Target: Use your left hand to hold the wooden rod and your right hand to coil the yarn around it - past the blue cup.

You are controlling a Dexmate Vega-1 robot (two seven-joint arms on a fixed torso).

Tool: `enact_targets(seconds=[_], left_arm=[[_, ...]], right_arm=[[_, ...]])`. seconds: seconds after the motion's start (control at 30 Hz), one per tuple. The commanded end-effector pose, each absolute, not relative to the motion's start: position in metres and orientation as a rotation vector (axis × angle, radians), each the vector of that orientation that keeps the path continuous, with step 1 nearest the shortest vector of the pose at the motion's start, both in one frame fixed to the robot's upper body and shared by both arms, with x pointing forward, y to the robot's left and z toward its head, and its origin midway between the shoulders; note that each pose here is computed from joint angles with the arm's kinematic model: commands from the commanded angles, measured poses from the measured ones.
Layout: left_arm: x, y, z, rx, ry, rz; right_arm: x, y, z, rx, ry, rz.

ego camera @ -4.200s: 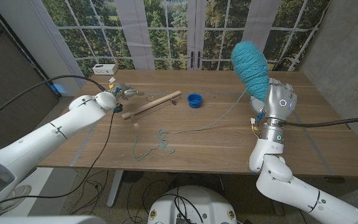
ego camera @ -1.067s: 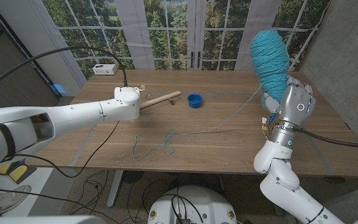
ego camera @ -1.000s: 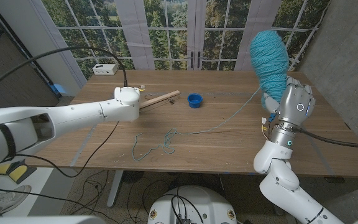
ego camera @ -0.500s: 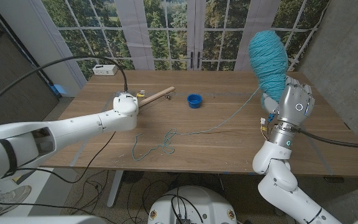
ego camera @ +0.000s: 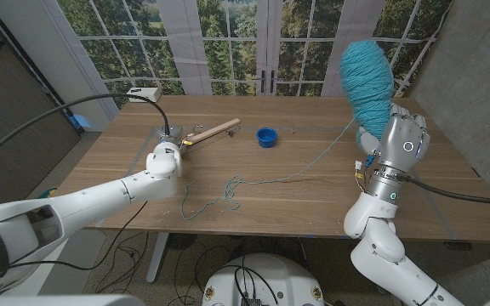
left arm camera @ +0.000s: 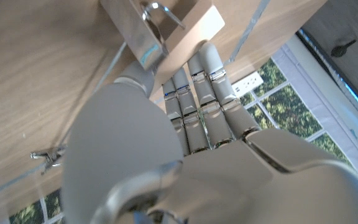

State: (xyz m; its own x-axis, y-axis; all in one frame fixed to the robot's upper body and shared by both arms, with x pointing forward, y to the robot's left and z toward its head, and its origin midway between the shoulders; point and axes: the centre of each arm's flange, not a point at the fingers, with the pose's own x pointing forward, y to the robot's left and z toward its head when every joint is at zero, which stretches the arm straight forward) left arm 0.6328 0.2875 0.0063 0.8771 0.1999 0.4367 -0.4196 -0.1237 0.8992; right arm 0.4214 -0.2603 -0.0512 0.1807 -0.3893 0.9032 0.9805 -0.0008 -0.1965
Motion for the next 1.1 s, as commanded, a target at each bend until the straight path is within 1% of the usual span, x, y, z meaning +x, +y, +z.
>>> enact_targets(seconds=[0.03, 0.13, 0.17, 0.2, 0.23, 0.43, 0.77, 0.83, 0.87, 0.93, 0.97, 1.03, 1.1], left_arm=[[0.604, 0.288, 0.039, 1.608, -0.411, 0.681], [0.600, 0.288, 0.043, 1.599, -0.440, 0.690], [0.598, 0.286, 0.045, 1.613, -0.488, 0.702], [0.597, 0.286, 0.047, 1.607, -0.480, 0.708], [0.596, 0.286, 0.047, 1.595, -0.513, 0.713], [0.592, 0.284, 0.056, 1.588, -0.571, 0.715], [0.580, 0.277, 0.076, 1.600, -0.713, 0.711], [0.578, 0.275, 0.080, 1.598, -0.707, 0.698], [0.577, 0.275, 0.080, 1.601, -0.739, 0.699], [0.576, 0.272, 0.084, 1.610, -0.731, 0.687], [0.575, 0.272, 0.084, 1.616, -0.764, 0.684], [0.574, 0.270, 0.086, 1.611, -0.758, 0.688], [0.572, 0.269, 0.085, 1.604, -0.788, 0.692]], right_arm=[[0.419, -0.259, -0.050, -1.024, -0.780, -1.264], [0.418, -0.259, -0.049, -1.023, -0.784, -1.269], [0.418, -0.259, -0.048, -1.025, -0.788, -1.269], [0.418, -0.258, -0.047, -1.030, -0.793, -1.263], [0.418, -0.257, -0.046, -1.034, -0.796, -1.261], [0.423, -0.250, -0.041, -1.077, -0.823, -1.224], [0.435, -0.233, -0.022, -1.140, -0.917, -1.147], [0.437, -0.229, -0.017, -1.148, -0.941, -1.137], [0.438, -0.227, -0.014, -1.150, -0.952, -1.136], [0.439, -0.224, -0.009, -1.158, -0.975, -1.128], [0.440, -0.223, -0.007, -1.163, -0.987, -1.120], [0.442, -0.220, -0.002, -1.169, -1.006, -1.114], [0.444, -0.218, 0.002, -1.174, -1.024, -1.107]])
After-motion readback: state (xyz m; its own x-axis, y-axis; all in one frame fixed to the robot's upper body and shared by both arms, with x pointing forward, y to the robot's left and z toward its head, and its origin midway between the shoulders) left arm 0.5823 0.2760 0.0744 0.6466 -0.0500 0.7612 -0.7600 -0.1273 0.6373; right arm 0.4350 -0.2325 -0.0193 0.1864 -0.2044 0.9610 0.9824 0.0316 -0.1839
